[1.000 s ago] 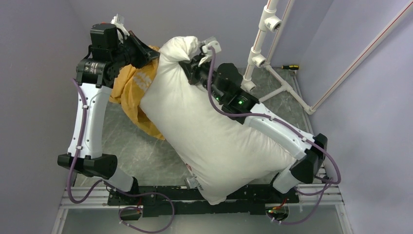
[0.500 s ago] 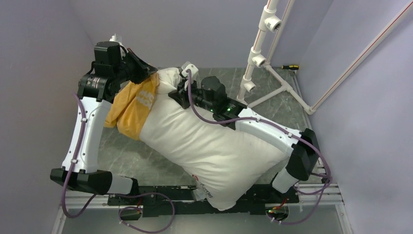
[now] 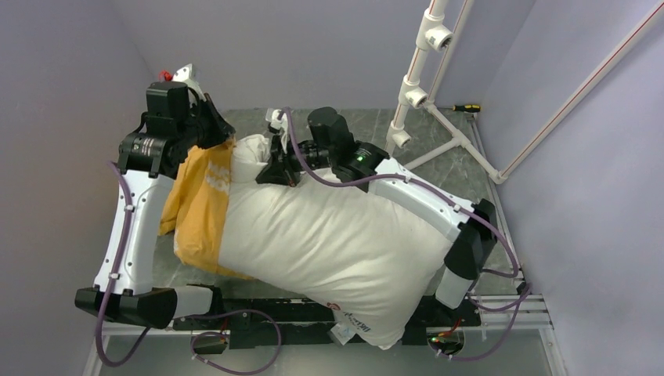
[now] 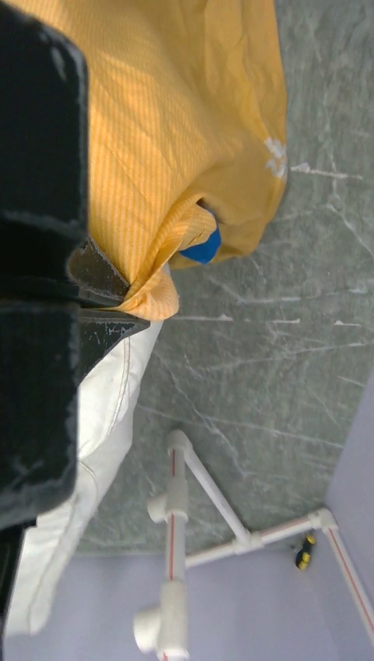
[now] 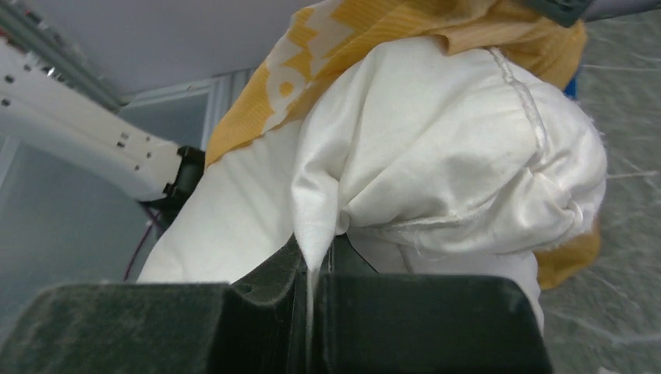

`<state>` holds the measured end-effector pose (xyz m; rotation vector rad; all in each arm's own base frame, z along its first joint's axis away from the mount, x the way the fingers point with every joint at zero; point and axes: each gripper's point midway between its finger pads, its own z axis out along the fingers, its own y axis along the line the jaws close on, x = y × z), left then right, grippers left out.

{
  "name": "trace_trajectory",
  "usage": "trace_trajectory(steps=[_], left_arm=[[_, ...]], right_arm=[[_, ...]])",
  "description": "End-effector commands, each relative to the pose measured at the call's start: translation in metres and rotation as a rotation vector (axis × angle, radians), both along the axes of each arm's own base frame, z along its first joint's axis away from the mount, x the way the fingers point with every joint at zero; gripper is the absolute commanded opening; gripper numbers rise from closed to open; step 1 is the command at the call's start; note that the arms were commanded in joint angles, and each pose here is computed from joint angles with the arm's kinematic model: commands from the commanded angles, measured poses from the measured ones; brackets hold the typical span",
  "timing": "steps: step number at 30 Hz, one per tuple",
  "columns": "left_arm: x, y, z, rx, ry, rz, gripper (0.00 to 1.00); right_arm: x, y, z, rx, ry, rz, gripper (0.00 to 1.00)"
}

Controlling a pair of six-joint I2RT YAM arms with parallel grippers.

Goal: Put the pillow into the pillowcase
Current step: Stuff the pillow into the pillowcase.

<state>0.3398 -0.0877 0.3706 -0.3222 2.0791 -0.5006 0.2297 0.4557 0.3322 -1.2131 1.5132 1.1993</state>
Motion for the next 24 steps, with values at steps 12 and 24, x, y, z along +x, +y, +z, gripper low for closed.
trace_trajectory(steps=[12,24], left_arm=[[0.0,-0.069,0.104,-0.099,-0.419,-0.468,0.0],[-0.071,-0.082,0.12,-0.188,-0.49,-0.608,0.0]], right_arm=[[-0.071,0.023,0.008,-0.041,0.111,0.511,0.0],[0.031,0.009,0.041,0.173,0.3,0.179,0.2]])
